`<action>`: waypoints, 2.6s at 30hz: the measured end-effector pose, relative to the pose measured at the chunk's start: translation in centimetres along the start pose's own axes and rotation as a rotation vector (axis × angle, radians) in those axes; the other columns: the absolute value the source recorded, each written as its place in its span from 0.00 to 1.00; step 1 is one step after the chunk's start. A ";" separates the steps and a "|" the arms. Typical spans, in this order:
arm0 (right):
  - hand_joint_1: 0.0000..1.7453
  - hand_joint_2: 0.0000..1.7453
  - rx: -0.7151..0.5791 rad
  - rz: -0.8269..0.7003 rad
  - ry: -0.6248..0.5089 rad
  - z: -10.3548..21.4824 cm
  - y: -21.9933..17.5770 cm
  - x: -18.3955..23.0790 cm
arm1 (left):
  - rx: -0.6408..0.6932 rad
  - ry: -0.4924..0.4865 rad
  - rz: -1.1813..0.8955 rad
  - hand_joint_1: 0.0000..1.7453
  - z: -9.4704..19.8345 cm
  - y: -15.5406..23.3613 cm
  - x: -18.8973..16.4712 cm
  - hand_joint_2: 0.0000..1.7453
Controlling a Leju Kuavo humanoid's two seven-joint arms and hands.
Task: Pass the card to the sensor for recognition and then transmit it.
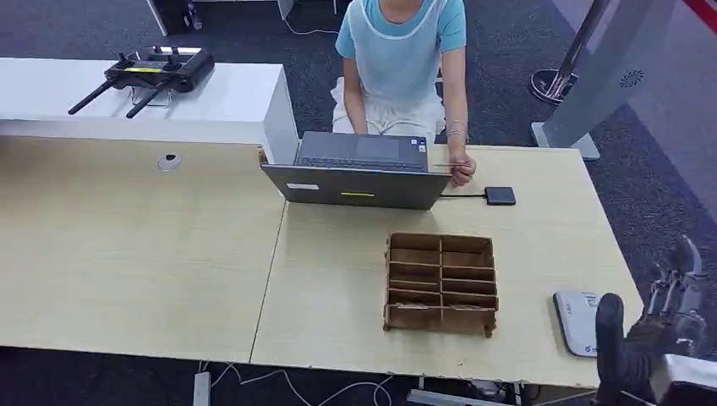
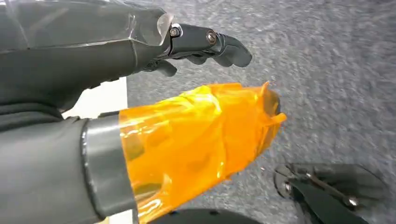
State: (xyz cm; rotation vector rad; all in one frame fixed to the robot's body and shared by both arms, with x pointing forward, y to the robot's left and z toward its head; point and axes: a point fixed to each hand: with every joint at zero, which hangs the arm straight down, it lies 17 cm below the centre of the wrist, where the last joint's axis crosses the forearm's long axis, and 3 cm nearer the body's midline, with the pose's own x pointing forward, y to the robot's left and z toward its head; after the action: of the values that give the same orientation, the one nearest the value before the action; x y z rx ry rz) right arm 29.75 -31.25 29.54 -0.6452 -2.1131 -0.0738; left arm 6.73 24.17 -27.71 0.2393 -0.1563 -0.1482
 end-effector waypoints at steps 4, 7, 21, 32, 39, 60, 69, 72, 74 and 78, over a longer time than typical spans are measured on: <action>0.00 1.00 0.034 0.054 0.016 0.8 0.4 -0.9 | 0.008 0.009 -0.002 0.00 0.0 0.2 -0.1 0.00; 0.00 1.00 0.065 0.105 0.017 1.0 1.0 -1.1 | 0.009 0.022 0.005 0.00 0.0 0.2 -0.3 0.00; 0.00 1.00 0.261 0.499 0.018 4.0 3.7 -3.6 | 0.018 0.053 0.004 0.00 -0.1 0.5 -0.8 0.00; 0.00 1.00 0.415 0.926 0.186 7.5 4.1 -9.1 | 0.020 0.042 -0.003 0.00 -0.1 0.6 -0.5 0.00; 0.00 1.00 0.475 1.023 0.140 8.3 5.2 -9.6 | 0.022 0.025 -0.022 0.00 -0.2 0.7 -0.2 0.00; 0.00 1.00 0.624 1.014 0.078 10.6 10.1 -11.5 | 0.031 -0.006 -0.078 0.00 -0.3 1.3 0.5 0.00; 0.00 1.00 0.676 1.030 0.061 11.2 11.3 -13.1 | 0.036 -0.014 -0.094 0.00 -0.5 1.7 0.6 0.00; 0.00 1.00 0.681 1.028 0.063 11.2 11.5 -13.4 | 0.036 -0.017 -0.100 0.00 -0.5 1.7 0.7 0.00; 0.00 1.00 0.683 1.021 0.065 11.0 11.8 -13.6 | 0.036 -0.018 -0.101 0.00 -0.5 1.7 0.8 0.00; 0.00 1.00 0.690 1.015 0.068 11.1 12.1 -14.0 | 0.038 -0.020 -0.104 0.00 -0.5 1.8 0.8 0.00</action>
State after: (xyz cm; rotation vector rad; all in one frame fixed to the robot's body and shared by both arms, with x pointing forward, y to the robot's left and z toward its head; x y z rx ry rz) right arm 33.63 -23.50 9.77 -1.1486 -1.3812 1.1102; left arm 7.85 25.90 -27.62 0.2836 -0.1666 -0.2511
